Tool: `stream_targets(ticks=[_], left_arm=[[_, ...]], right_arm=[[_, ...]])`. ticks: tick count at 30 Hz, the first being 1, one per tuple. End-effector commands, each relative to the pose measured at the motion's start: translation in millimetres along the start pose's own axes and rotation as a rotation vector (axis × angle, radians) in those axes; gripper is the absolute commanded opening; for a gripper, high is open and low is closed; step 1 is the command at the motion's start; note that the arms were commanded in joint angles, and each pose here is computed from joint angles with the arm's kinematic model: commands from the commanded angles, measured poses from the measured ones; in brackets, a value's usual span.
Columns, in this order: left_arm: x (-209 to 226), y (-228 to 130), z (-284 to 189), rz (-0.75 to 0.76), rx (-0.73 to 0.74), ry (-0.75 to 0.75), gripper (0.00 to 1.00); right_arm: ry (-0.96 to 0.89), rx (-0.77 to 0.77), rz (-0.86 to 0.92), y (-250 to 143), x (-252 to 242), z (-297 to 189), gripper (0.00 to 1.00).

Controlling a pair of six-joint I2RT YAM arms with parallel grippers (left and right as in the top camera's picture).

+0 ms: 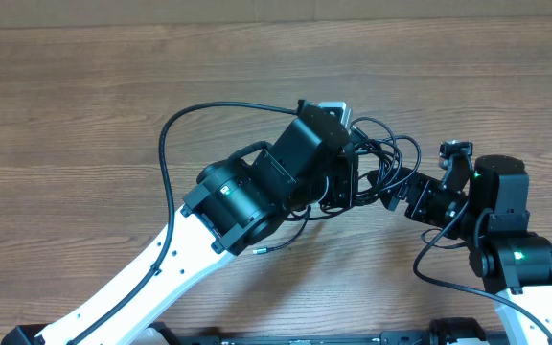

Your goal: Untangle cables

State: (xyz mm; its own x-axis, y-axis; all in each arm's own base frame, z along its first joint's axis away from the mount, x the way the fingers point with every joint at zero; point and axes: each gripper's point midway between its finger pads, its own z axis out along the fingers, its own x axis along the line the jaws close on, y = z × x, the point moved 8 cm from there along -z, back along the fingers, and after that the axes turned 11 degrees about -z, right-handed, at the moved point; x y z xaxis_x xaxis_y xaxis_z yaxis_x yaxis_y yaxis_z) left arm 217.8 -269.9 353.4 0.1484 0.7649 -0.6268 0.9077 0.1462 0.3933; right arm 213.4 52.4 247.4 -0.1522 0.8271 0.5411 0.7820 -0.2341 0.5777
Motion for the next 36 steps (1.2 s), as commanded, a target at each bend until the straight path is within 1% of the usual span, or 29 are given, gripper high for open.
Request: stream_targets(ticks=[1,10,12,19,28,36], left_arm=[[-12.0,-5.0,-10.0,0.108,0.026,-0.081,0.04],[-8.7,6.0,-12.4,0.108,-0.063,-0.040,0.04],[-7.1,8.3,-13.7,0.104,-0.077,-0.031,0.04],[0.9,19.8,-20.5,0.079,-0.118,-0.016,0.04],[11.1,33.8,-34.9,0.047,-0.184,0.003,0.04],[10.7,41.1,-39.9,0.031,-0.219,-0.018,0.04]], right_arm=[[-0.081,-0.022,0.020,4.0,-7.5,0.0,1.00],[-0.258,0.031,0.127,-10.5,-25.8,-2.9,1.00],[-0.273,0.041,0.146,-12.9,-27.3,-3.4,1.00],[-0.299,0.059,0.196,-17.8,-29.8,-4.5,1.00],[-0.307,0.081,0.205,-21.2,-31.0,-4.3,1.00],[-0.333,0.157,0.237,-27.5,-37.8,4.2,1.00]])
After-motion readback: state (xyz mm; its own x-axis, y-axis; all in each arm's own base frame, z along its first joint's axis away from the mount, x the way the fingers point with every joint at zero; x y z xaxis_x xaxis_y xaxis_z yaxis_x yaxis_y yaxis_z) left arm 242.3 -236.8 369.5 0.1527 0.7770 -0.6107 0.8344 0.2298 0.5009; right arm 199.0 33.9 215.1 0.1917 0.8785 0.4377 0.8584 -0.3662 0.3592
